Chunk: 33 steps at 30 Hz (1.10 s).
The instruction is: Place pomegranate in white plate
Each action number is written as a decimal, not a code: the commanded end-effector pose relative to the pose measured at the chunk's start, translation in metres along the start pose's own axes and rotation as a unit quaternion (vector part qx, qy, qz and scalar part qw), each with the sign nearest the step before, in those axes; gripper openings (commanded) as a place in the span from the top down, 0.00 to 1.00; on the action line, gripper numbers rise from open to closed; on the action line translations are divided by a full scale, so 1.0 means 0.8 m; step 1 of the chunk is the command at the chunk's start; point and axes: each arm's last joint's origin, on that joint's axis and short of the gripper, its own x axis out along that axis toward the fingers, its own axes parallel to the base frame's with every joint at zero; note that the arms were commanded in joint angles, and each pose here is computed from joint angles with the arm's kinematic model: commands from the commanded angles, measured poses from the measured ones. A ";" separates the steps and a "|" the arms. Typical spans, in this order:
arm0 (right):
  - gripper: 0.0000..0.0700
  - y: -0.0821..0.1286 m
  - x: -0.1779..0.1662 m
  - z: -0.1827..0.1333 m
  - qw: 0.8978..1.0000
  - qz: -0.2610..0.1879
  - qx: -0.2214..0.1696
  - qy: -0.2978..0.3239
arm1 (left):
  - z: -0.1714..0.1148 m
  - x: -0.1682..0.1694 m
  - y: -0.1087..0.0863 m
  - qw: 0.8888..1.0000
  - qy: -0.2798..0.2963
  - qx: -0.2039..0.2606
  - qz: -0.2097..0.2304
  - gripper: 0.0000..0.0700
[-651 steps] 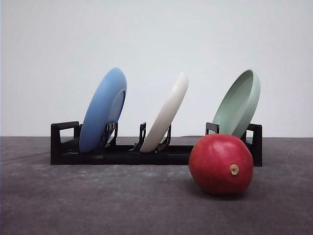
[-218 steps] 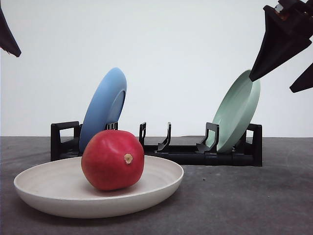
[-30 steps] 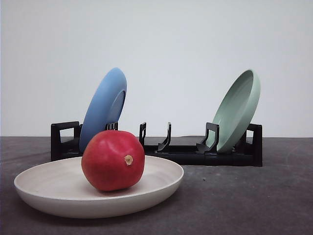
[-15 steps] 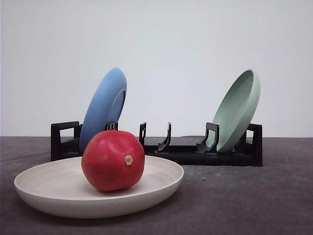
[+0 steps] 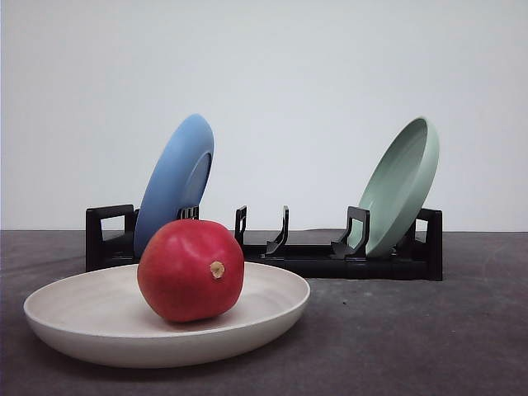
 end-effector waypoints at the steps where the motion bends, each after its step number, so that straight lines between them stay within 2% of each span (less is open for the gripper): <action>1: 0.98 0.000 0.000 0.000 1.000 0.000 0.005 -0.004 | -0.005 0.001 0.000 1.000 0.005 0.007 -0.001 1.00; 33: 0.98 0.000 0.000 0.000 1.000 0.000 0.005 -0.004 | -0.005 0.001 0.000 1.000 0.005 0.007 -0.001 1.00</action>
